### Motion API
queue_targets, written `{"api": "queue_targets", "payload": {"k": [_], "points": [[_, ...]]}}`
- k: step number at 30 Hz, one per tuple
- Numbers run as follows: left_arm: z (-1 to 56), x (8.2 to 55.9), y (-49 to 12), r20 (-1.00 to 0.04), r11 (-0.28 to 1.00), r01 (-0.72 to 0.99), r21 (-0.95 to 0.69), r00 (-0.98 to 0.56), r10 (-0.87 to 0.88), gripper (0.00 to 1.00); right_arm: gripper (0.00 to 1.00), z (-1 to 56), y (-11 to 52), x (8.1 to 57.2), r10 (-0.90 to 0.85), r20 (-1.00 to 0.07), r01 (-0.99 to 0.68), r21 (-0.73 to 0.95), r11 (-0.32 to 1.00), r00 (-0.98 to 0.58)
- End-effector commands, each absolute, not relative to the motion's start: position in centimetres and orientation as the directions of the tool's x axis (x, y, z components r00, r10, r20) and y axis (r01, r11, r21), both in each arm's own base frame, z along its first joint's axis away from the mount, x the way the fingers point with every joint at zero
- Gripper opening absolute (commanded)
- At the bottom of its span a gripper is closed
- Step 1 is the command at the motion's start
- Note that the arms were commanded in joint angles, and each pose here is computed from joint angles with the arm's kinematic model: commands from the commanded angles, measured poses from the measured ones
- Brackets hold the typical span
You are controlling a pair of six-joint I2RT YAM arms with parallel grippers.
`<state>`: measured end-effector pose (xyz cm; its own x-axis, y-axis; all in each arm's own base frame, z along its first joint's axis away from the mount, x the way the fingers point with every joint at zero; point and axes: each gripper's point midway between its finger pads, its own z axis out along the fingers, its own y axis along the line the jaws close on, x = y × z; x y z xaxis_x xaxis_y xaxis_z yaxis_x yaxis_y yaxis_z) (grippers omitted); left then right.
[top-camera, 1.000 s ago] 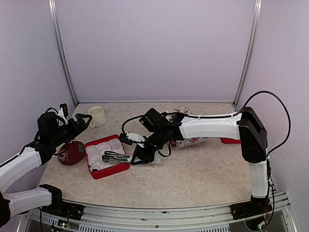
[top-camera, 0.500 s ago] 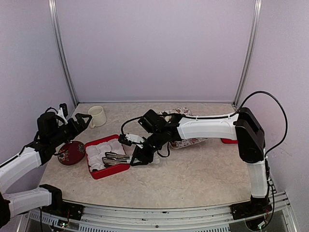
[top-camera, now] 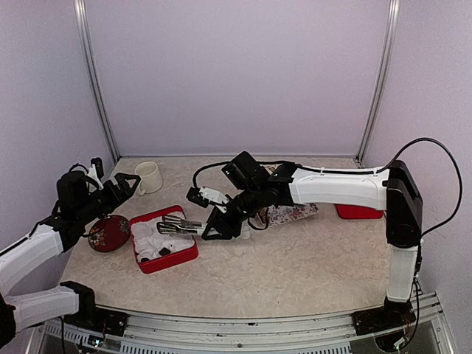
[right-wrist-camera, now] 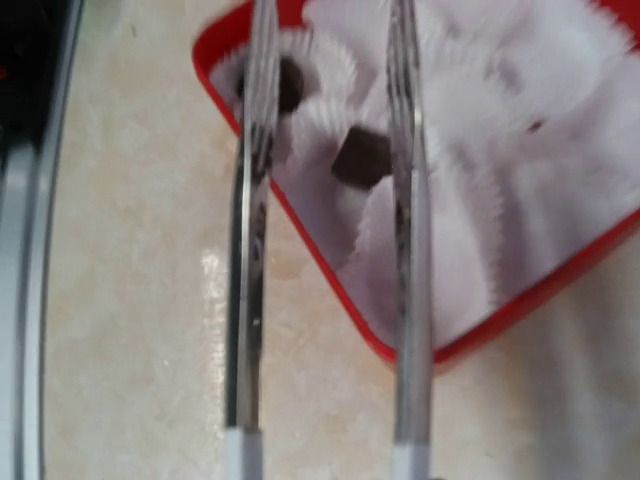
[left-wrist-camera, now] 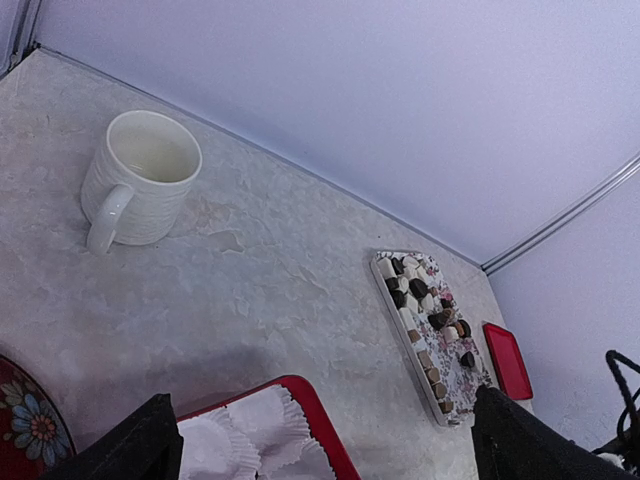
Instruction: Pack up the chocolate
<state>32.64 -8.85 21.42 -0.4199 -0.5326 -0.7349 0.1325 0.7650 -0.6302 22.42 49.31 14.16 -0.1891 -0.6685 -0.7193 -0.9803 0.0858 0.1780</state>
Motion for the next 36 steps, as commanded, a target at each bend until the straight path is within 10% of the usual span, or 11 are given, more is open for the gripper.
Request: {"api": "queue_targets", "payload": {"k": [1, 20, 36], "points": [[22.7, 32.7, -8.6, -0.753, 0.767, 0.154, -0.623, -0.386, -0.534, 0.99, 0.38, 19.6, 47.0, 24.8, -0.57, -0.797, -0.978, 0.136, 0.156, -0.201], [22.6, 33.0, -8.8, -0.747, 0.76, 0.161, -0.63, -0.392, -0.537, 0.99, 0.38, 15.1, 22.4, 32.4, -0.443, -0.629, -0.623, 0.085, 0.777, -0.639], [22.1, 33.2, -9.0, -0.742, 0.755, 0.163, -0.635, -0.399, -0.538, 0.99, 0.38, 10.9, 15.5, 32.2, -0.299, -0.541, -0.404, 0.082, 0.911, -0.786]]}}
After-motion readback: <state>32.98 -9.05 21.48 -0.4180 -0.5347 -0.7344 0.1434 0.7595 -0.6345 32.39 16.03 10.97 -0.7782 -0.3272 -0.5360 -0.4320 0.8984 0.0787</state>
